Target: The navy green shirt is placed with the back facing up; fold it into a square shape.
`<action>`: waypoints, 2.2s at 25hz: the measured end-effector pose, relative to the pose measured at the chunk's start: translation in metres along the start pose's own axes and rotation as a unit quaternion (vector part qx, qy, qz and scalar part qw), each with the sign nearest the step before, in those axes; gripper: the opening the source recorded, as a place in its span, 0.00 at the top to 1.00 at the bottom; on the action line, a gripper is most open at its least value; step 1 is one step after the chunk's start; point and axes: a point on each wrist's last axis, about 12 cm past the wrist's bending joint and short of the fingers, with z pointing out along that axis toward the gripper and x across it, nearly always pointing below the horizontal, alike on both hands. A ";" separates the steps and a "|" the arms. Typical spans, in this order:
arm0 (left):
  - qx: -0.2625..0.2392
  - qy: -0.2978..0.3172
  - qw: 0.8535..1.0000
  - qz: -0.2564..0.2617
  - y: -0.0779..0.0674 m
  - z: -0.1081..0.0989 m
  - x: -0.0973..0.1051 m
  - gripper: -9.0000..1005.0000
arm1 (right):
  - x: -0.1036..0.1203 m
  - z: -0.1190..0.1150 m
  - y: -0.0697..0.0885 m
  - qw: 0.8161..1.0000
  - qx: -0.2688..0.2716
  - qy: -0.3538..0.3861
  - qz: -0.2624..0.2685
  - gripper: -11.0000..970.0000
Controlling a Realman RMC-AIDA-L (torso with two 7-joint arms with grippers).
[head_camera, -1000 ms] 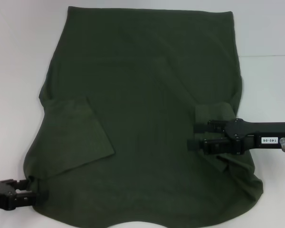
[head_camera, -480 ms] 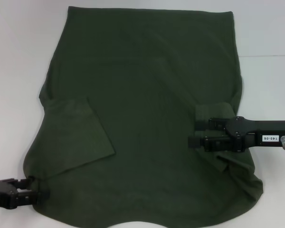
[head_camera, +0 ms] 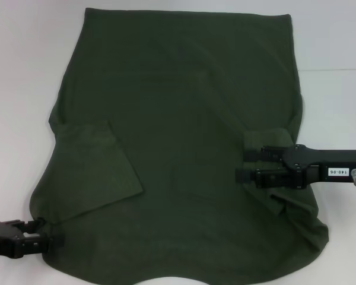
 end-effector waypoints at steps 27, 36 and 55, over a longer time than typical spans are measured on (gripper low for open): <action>-0.013 0.031 0.999 -0.002 0.002 -0.007 -0.003 0.16 | -0.001 -0.002 -0.001 1.000 0.004 -0.009 0.002 0.04; -0.008 0.038 0.999 0.007 -0.001 -0.001 -0.006 0.16 | -0.002 -0.002 -0.001 1.000 0.003 -0.014 0.000 0.04; -0.030 0.041 0.998 0.027 0.002 0.003 -0.014 0.32 | -0.003 -0.004 -0.001 1.000 0.006 -0.021 0.002 0.05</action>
